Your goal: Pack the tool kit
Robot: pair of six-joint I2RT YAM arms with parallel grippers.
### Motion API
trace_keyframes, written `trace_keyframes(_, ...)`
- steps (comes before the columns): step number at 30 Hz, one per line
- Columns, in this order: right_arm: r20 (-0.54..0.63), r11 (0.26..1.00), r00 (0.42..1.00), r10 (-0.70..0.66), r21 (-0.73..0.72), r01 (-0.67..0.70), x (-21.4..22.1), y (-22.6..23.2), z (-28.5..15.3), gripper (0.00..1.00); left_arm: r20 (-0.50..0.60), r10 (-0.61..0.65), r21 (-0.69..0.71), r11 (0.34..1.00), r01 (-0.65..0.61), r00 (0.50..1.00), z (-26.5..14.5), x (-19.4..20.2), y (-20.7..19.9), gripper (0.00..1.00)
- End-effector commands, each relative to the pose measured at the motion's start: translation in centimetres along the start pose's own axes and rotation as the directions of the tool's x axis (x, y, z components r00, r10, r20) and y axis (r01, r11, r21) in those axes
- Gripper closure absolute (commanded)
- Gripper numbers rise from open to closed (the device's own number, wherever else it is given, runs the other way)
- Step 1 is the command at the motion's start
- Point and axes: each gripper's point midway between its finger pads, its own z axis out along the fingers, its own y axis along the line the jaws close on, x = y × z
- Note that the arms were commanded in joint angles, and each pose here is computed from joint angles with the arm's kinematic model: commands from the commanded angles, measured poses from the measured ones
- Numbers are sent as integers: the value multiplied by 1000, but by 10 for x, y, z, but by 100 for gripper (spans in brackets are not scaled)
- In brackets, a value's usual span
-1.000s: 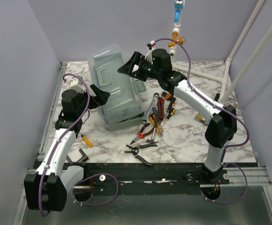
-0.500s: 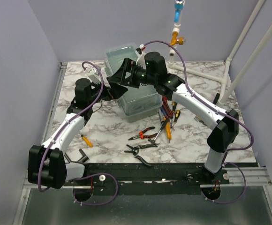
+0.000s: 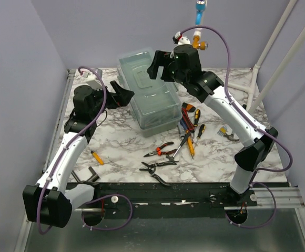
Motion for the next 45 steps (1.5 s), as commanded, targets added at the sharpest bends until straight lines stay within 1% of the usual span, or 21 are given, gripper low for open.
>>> trace_keyframes(1, -52, 957, 985, -163, 236, 171, 1, -59, 11, 6, 0, -46, -64, 997, 46, 999, 15, 1, 11, 1)
trace_keyframes(4, -111, 955, 979, -171, 227, 192, 7, -72, 30, 7, -10, -85, -89, 992, 84, 996, 29, 4, 17, 1)
trace_keyframes(7, -157, 959, 976, -152, 214, 184, 15, -85, 49, 8, 26, -101, -115, 988, 103, 995, 44, -2, 22, 1)
trace_keyframes(10, -184, 972, 978, -98, 195, 134, 22, -101, 65, 10, 47, -124, -136, 982, 129, 991, 58, -3, 30, 2)
trace_keyframes(12, -197, 981, 978, -71, 163, 104, 27, -107, 74, 12, 39, -133, -139, 981, 137, 990, 69, -2, 34, 1)
trace_keyframes(14, -203, 983, 978, -51, 163, 86, 30, -117, 81, 13, 23, -141, -147, 979, 143, 990, 81, -1, 39, 1)
trace_keyframes(17, -224, 985, 974, -23, 159, 60, 37, -129, 90, 18, 5, -147, -154, 977, 146, 989, 96, -1, 43, 2)
trace_keyframes(23, -302, 996, 953, 21, 85, 5, 74, -132, 98, 19, -9, -180, -175, 969, 175, 984, 113, 0, 61, 1)
trace_keyframes(26, -328, 998, 943, 49, 46, -36, 86, -126, 98, 24, -28, -197, -173, 967, 189, 980, 120, 0, 68, 2)
trace_keyframes(27, -338, 998, 939, 56, 36, -47, 90, -125, 97, 27, -34, -200, -173, 966, 192, 979, 121, -1, 70, 2)
trace_keyframes(32, -354, 996, 931, 89, 32, -84, 99, -118, 84, 72, -64, -212, -136, 970, 202, 975, 120, 1, 71, 2)
trace_keyframes(33, -345, 996, 935, 83, 43, -72, 99, -119, 81, 76, -77, -219, -112, 971, 210, 973, 119, 4, 69, 2)
trace_keyframes(34, -331, 997, 942, 58, 61, -40, 97, -116, 75, 82, -88, -223, -71, 974, 217, 971, 118, 5, 65, 1)
trace_keyframes(35, -315, 995, 949, 27, 101, 5, 95, -116, 71, 85, -108, -231, -31, 973, 229, 967, 117, 7, 59, 1)
trace_keyframes(37, -300, 986, 953, -31, 146, 78, 93, -107, 62, 89, -129, -236, 8, 971, 239, 963, 113, 12, 53, 2)
trace_keyframes(41, -290, 968, 954, -81, 203, 144, 84, -93, 48, 97, -126, -230, 39, 971, 237, 965, 97, 16, 44, 1)
trace_keyframes(43, -285, 960, 953, -107, 222, 174, 83, -84, 38, 98, -132, -215, 47, 974, 223, 968, 89, 16, 40, 1)
trace_keyframes(45, -288, 961, 951, -113, 210, 178, 87, -76, 29, 98, -136, -204, 48, 976, 212, 969, 81, 17, 38, 2)
